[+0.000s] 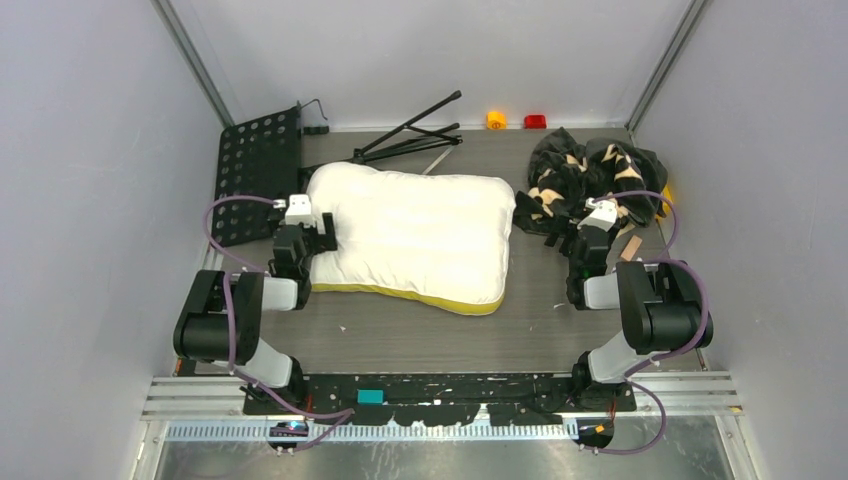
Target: Remove the pillowcase from the pillow
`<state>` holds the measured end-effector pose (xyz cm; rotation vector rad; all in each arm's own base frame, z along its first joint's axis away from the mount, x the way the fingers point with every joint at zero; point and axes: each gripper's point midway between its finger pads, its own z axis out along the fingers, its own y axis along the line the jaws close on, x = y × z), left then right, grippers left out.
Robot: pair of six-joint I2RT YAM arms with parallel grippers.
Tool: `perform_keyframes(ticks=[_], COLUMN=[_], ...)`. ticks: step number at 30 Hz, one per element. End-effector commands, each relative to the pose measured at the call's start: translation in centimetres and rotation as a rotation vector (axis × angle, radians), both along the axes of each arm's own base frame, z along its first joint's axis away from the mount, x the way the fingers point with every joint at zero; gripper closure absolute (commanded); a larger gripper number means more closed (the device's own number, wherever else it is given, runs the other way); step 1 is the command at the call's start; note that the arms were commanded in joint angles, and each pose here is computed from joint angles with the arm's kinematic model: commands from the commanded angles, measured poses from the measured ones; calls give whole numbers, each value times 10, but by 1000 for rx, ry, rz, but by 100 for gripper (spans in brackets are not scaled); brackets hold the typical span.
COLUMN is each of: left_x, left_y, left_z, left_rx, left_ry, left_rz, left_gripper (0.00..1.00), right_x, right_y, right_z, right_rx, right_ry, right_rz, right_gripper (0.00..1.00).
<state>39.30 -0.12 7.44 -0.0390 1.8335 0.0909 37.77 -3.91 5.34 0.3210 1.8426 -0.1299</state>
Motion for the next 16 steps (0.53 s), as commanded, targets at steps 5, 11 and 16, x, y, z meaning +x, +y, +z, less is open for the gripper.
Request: perform_keyframes(ticks=[5, 11, 16], left_x=[-1, 0, 0], left_y=[3, 3, 3], left_z=[-2, -2, -2], left_rx=[16, 16, 16], left_ry=[-11, -15, -15], left_rz=[-5, -3, -4], left_gripper=[0, 0, 0], right_x=[8, 8, 8], right_y=[1, 1, 1], right_z=[19, 19, 19], right_rx=[-19, -20, -19], right_ry=[-74, -75, -76], right_rz=[7, 7, 7], right_gripper=[5, 5, 5])
